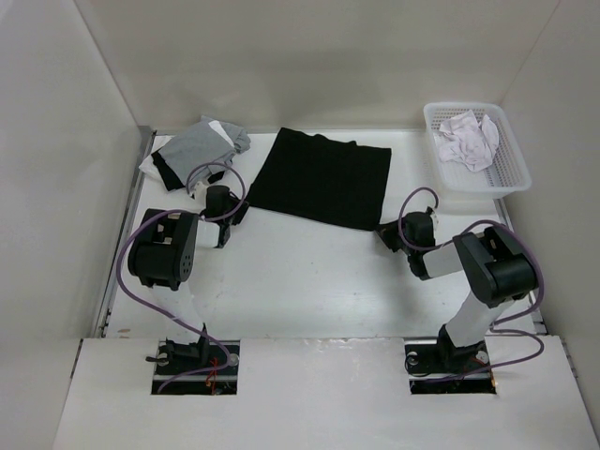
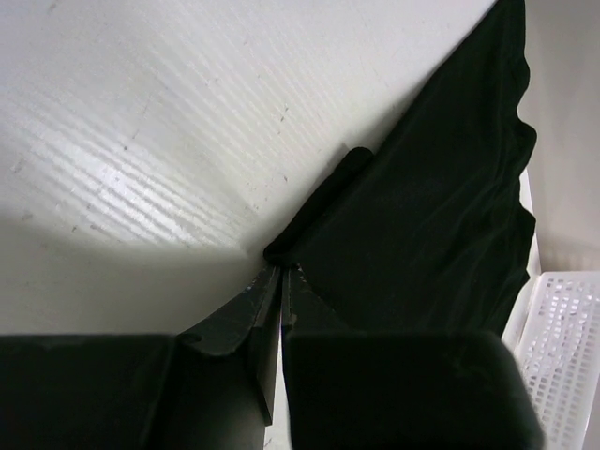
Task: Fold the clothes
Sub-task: Fold the tank top
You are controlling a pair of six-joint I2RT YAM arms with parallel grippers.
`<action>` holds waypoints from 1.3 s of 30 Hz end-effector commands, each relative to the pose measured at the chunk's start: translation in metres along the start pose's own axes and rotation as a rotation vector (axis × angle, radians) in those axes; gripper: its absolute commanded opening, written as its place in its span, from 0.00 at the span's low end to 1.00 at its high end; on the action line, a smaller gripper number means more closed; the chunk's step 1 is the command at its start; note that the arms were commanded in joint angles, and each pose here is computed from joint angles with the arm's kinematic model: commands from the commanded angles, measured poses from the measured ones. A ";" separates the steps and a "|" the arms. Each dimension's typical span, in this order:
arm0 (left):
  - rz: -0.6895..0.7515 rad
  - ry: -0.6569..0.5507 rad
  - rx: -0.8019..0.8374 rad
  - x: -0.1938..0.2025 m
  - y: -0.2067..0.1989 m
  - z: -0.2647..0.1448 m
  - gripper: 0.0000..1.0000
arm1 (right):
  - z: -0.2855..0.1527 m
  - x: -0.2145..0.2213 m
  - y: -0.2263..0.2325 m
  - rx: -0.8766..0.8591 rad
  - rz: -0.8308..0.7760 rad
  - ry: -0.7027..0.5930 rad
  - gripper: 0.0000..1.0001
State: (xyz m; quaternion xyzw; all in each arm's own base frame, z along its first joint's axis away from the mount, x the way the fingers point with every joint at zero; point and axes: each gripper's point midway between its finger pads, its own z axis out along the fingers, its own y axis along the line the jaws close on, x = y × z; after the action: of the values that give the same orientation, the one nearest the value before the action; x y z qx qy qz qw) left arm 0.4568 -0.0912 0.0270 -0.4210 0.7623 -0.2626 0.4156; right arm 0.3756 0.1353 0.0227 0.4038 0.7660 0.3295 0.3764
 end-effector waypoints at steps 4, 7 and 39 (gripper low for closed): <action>-0.010 -0.034 0.169 -0.019 -0.053 -0.051 0.00 | -0.047 -0.004 0.042 -0.132 -0.092 -0.031 0.00; -0.007 -0.081 0.295 -0.036 -0.089 -0.109 0.00 | -0.106 -0.004 0.070 -0.200 -0.230 -0.037 0.00; 0.116 -0.074 0.196 -0.066 -0.129 -0.051 0.02 | -0.036 -0.064 0.181 -0.235 -0.472 0.049 0.00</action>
State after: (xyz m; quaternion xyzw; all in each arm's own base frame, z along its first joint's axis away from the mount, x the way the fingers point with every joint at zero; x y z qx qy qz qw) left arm 0.4325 -0.0856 0.0926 -0.3654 0.8076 -0.2175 0.4086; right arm 0.3949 0.1423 0.1347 0.1884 0.8643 0.2527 0.3920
